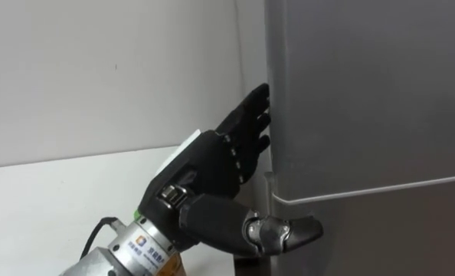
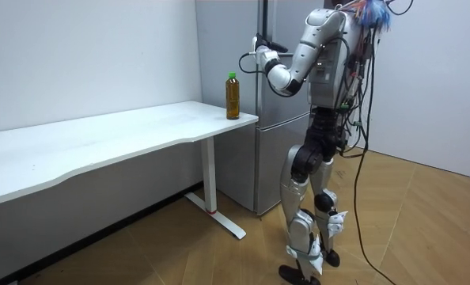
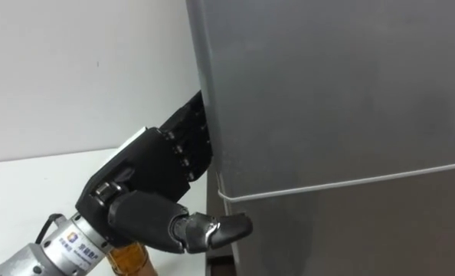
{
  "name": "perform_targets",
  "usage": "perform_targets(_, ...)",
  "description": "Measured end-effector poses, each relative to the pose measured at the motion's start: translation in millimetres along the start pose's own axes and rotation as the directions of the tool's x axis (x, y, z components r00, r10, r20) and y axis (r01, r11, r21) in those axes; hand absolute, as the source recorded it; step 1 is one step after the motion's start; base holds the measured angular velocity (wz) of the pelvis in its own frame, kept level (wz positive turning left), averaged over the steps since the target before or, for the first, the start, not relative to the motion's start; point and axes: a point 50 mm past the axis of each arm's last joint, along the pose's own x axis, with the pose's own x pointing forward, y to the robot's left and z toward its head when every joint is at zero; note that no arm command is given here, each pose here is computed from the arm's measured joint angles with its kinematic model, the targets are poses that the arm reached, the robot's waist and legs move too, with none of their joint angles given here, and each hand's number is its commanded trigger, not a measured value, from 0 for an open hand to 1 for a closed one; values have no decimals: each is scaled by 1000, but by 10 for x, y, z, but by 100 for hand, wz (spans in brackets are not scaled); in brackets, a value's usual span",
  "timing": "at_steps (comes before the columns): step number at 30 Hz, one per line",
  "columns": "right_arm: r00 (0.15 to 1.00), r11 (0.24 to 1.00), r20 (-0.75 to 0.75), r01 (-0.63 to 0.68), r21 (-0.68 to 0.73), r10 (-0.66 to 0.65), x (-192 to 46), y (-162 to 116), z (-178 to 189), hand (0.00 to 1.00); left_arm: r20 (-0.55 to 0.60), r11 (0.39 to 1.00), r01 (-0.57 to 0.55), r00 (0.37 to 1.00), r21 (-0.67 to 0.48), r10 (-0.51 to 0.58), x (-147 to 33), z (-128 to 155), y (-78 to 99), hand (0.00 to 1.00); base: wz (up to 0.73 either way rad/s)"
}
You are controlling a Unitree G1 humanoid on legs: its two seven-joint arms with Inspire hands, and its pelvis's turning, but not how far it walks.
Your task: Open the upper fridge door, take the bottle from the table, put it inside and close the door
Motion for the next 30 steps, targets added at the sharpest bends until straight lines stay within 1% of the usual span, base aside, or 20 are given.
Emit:
perform_targets(10, 1000, 999, -7, 0, -37, -1, 4, 8, 12, 0, 4, 1000, 11, 1000, -20, -11, -25, -53, -38, 0, 0)
perform_targets(11, 1000, 999, -8, 0, -45, 0, 5, 10, 20, 0, 0, 999, 20, 1000, -26, -20, -28, -79, -64, 0, 0)
perform_targets(13, 1000, 998, -9, -4, -70, 3, 8, 22, 37, 0, -5, 995, 84, 996, -51, -84, -21, -135, -160, 0, -4)
perform_targets(18, 1000, 995, -12, -9, -96, 8, 13, 42, 54, 0, -13, 994, 88, 996, -66, -89, -48, -173, -167, 0, -1)
perform_targets(30, 1000, 994, -11, -12, -109, 10, 12, 43, 65, 0, -10, 989, 122, 992, -78, -123, -80, -206, -202, 0, 0)
